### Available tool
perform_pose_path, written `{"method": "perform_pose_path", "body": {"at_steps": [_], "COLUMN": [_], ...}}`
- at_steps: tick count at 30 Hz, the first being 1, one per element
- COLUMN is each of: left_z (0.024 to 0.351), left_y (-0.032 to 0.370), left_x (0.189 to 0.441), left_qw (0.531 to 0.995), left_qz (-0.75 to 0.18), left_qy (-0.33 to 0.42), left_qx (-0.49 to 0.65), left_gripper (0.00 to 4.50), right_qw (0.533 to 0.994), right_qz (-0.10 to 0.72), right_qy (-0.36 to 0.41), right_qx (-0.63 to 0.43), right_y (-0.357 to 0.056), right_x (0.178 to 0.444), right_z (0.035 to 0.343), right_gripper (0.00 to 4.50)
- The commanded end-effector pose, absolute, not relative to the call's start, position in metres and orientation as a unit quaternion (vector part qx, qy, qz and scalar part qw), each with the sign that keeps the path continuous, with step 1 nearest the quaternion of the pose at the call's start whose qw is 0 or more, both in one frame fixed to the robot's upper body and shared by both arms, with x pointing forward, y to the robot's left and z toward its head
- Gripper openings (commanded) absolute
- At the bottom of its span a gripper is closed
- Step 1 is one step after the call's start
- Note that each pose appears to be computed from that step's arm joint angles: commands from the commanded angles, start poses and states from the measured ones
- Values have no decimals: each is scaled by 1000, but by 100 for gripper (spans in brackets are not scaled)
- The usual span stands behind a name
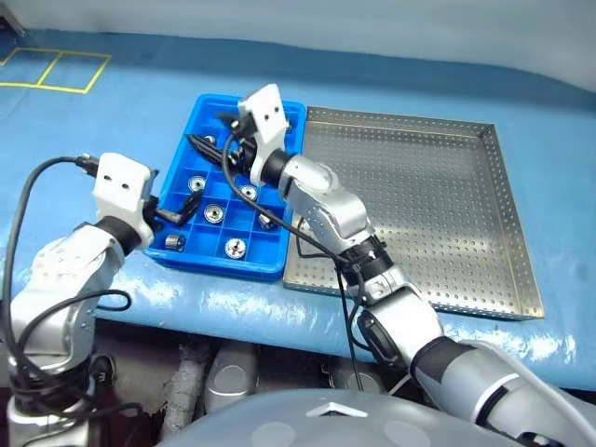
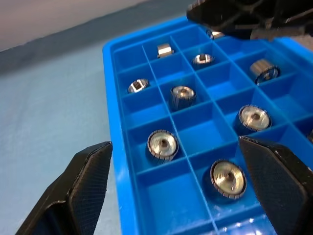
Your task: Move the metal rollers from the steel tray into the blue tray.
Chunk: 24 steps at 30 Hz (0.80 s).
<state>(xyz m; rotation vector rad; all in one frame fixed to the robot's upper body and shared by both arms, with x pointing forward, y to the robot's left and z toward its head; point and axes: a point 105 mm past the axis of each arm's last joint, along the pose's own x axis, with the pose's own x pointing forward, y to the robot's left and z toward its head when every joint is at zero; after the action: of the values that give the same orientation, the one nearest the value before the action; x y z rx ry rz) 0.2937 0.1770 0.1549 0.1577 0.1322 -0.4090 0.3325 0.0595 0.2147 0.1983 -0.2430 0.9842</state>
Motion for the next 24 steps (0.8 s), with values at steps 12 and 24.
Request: {"method": "perform_pose_path", "body": {"at_steps": [12,24], "left_z": [140,130], "left_y": [75,73], "left_x": [336,335], "left_qw": [905,889], "left_qz": [-415,-445], "left_qy": [8,18], "left_qx": [98,108], "left_gripper": [450,450], "right_qw": [973,958], "right_qz": [223,276], "right_qy": [-1,40], "right_qx": [-65,-66], "right_y": [-169,-158], "right_x": [292,277], "right_z": [159,139], "right_gripper": [402,447]}}
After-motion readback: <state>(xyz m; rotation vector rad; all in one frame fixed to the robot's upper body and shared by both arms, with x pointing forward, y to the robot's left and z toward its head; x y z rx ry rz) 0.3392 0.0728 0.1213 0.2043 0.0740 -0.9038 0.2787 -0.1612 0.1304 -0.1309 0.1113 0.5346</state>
